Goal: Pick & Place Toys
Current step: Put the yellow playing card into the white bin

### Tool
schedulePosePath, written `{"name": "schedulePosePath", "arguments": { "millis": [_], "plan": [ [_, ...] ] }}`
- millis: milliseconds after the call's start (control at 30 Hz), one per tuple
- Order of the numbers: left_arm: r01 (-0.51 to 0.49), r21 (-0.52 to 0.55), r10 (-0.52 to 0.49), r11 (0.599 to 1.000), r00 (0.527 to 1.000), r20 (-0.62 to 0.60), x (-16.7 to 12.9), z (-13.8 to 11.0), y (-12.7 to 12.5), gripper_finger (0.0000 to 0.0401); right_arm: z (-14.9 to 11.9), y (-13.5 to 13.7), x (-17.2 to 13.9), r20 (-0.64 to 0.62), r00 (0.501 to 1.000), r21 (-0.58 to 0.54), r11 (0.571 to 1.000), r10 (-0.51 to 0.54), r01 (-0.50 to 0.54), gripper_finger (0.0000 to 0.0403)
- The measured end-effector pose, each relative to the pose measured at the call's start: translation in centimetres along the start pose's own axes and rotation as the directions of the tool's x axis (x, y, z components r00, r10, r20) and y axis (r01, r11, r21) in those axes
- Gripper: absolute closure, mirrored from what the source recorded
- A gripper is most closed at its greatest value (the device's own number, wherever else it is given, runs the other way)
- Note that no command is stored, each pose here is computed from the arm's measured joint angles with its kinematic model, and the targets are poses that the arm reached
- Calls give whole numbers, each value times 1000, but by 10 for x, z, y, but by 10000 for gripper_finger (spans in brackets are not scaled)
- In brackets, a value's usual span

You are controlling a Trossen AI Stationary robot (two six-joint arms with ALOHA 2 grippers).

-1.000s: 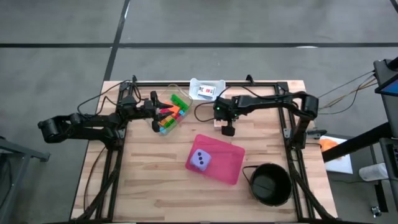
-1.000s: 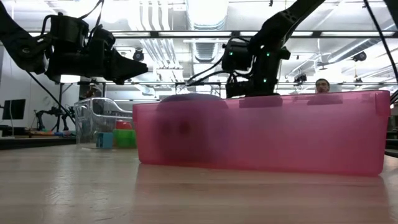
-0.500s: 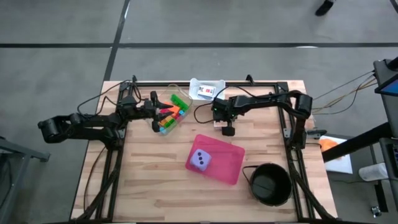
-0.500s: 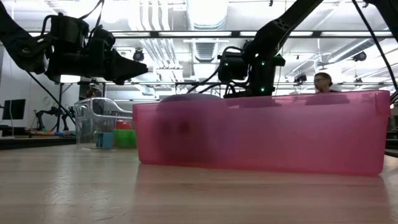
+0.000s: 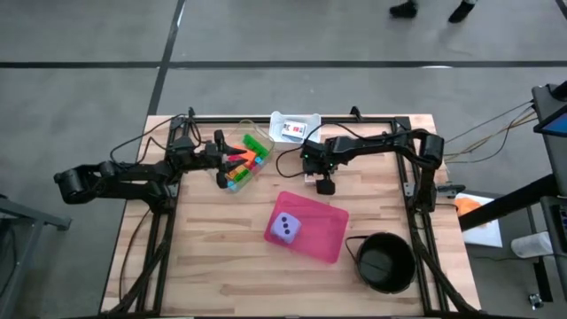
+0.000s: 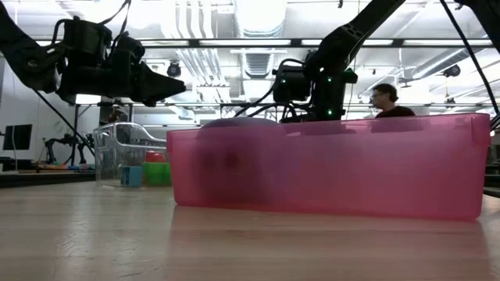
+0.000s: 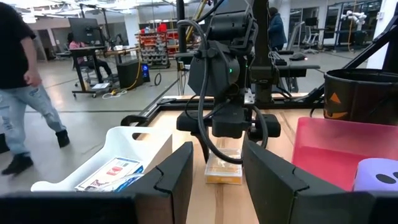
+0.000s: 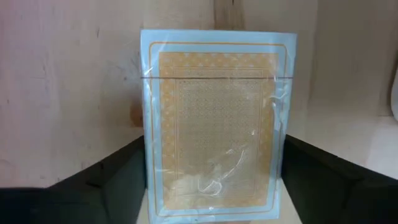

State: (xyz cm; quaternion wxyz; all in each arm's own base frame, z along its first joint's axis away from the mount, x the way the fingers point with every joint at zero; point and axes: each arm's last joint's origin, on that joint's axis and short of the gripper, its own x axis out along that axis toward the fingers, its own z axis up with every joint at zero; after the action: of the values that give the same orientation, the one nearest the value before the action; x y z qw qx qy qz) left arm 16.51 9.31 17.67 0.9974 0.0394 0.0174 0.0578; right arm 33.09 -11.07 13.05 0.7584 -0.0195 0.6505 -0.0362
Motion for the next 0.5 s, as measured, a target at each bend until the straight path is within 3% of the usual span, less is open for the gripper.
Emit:
{"name": "schedulePosePath", "arguments": {
  "millis": [67,500],
  "plan": [
    [0,0,0,1000,1000,0,0,0,0,259,0,0,-2,5,1000,0,1000,-1,1,106],
    [0,0,0,1000,1000,0,0,0,0,259,-2,1,-33,76,997,-6,1000,-19,20,106]
  ]
}}
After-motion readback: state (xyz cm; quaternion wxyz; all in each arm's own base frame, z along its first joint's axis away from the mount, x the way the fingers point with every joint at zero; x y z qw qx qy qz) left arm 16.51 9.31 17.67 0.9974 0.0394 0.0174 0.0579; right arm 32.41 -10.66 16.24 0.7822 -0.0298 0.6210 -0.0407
